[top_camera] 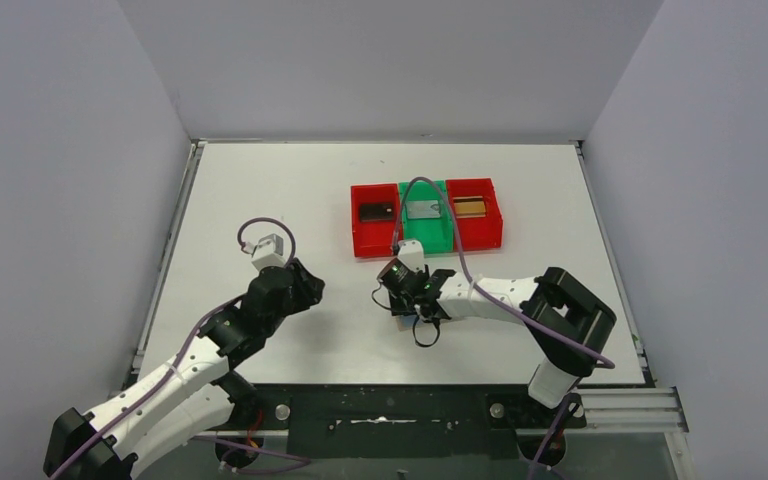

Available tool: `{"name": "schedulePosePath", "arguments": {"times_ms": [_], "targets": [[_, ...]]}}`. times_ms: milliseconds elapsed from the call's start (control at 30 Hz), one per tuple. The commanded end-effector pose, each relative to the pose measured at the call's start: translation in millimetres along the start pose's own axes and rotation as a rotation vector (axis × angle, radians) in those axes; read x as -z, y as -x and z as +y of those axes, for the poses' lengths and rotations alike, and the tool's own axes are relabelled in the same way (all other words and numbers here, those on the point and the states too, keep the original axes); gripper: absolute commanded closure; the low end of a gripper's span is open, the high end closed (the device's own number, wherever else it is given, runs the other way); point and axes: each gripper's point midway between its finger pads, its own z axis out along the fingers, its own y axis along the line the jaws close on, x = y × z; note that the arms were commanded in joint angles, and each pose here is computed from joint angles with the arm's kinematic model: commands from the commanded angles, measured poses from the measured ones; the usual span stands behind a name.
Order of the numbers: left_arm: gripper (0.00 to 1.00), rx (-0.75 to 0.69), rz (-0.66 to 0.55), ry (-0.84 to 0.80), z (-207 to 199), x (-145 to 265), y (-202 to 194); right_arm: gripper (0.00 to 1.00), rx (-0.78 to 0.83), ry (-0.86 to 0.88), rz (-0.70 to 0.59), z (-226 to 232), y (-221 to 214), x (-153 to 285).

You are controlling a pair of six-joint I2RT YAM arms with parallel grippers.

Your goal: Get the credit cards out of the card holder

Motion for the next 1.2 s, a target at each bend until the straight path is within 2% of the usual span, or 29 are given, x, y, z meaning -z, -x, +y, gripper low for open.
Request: {"name": "schedulePosePath", "arguments": {"times_ms": [0, 100, 167, 300, 400, 567, 733, 833, 1000, 1167], "targets": [[0.63, -0.004, -0.035, -0.025, -8.7, 3.1, 13.1, 0.60, -0.036, 0.003, 0.023, 2.5, -7.0, -5.8], [0.63, -0.007, -0.036, -0.029, -9.1, 4.0, 13.6, 0.55, -0.049, 0.041, 0.000, 8.7, 4.1, 0.2], [0.63, -0.011, -0.038, -0.032, -10.3, 4.4, 14.7, 0.41, -0.051, 0.056, -0.023, 11.1, 15.0, 8.6], [0.63, -0.015, -0.037, -0.038, -12.4, 5.3, 16.3, 0.27, -0.076, 0.079, -0.099, 8.0, 40.4, 32.1], [0.63, -0.013, -0.036, -0.040, -12.5, 4.6, 15.9, 0.22, -0.127, 0.035, -0.147, -17.2, 57.2, 45.5], [0.62, -0.018, -0.034, -0.046, -15.2, 3.3, 17.2, 0.14, -0.285, -0.060, -0.165, -89.5, 58.1, 47.0], [0.61, -0.017, -0.034, -0.051, -17.0, 3.5, 19.3, 0.12, -0.434, -0.026, -0.142, -137.6, 43.0, 39.8], [0.60, -0.017, -0.033, -0.052, -17.1, 3.6, 19.6, 0.12, -0.469, 0.015, -0.126, -148.0, 34.0, 34.2], [0.57, -0.013, -0.030, -0.063, -19.5, 3.2, 19.1, 0.13, -0.464, 0.080, -0.067, -139.9, 22.9, 22.9], [0.49, -0.013, -0.031, -0.060, -19.6, 4.5, 20.3, 0.20, -0.479, 0.179, -0.013, -118.7, 8.7, 11.5]]}}
